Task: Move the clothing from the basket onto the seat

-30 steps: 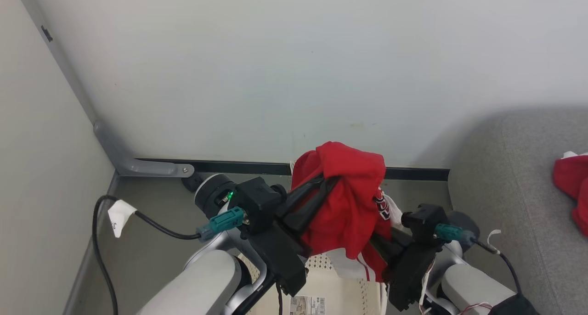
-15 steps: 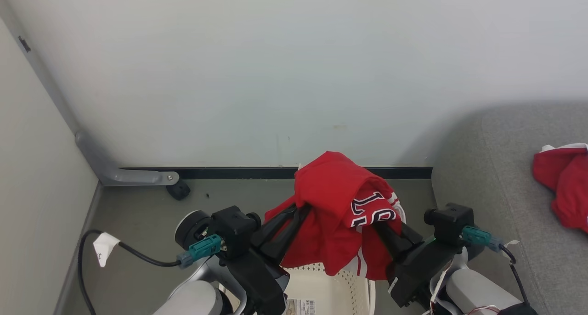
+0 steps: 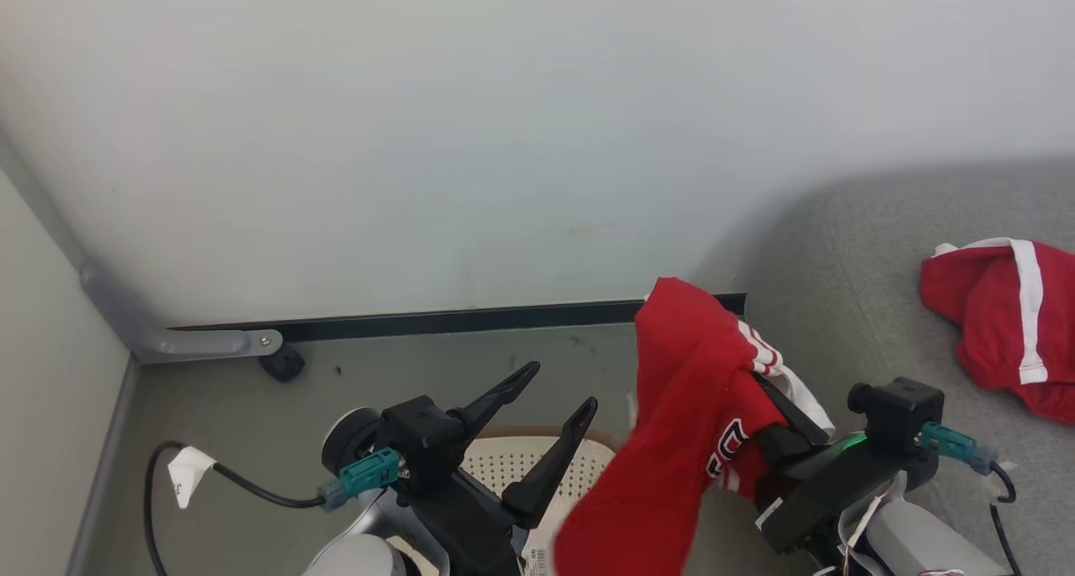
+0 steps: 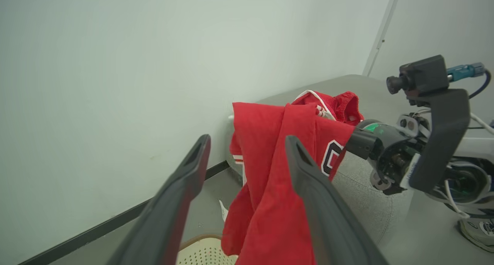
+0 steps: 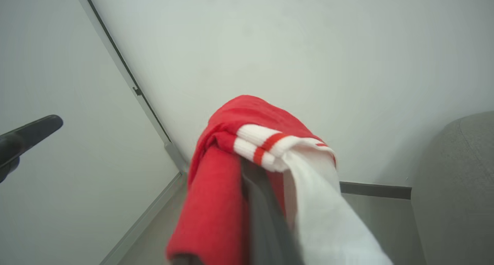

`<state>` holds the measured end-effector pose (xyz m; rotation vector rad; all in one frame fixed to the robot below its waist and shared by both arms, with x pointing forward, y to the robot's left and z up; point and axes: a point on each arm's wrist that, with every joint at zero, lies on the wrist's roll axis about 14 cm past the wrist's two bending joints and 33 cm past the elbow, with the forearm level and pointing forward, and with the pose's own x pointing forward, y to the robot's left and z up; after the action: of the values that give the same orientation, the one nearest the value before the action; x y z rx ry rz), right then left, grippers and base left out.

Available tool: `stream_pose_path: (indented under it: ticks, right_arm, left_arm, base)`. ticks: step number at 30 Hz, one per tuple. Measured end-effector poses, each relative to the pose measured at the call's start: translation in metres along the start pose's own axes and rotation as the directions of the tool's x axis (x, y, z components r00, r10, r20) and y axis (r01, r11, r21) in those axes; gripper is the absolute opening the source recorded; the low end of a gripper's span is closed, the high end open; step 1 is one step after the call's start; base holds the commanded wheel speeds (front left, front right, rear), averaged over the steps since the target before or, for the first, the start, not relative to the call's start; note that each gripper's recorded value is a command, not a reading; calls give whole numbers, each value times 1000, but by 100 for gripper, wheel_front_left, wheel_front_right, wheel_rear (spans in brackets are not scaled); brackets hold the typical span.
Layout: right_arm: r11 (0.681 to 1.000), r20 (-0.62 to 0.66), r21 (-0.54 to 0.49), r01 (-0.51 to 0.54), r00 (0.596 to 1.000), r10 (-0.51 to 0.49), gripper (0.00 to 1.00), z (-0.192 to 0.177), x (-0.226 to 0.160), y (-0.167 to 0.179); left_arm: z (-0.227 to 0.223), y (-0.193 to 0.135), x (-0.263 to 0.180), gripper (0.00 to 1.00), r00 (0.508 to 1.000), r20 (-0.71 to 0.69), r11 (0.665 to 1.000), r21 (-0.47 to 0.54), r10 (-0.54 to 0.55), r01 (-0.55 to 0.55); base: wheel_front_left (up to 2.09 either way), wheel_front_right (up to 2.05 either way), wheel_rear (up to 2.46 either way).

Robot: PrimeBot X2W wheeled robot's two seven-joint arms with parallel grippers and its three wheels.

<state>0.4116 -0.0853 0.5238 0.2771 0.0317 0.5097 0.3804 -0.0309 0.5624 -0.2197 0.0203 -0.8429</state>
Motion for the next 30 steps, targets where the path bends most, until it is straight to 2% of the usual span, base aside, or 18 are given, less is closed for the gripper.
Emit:
stream_pose_path:
  ticks: [4,16,30]
  right_arm:
    - [997,51,45,58,997,-61,0,13,-11,-16]
    - [979,150,85,186,969,-197,0,40,-52,-48]
    - [927,241,93,363,895,-375,0,64,-113,-86]
  left_arm:
    - [-2,-7,4,100,1000,-1,1000,-6,-28,28]
    - [-2,-33,24,100,990,8,990,-15,-143,143]
    - [-13,-70,53,100,951,-1,951,-37,-308,308]
  base:
    - [0,0,0]
    - [0,0,0]
    - [0,0,0]
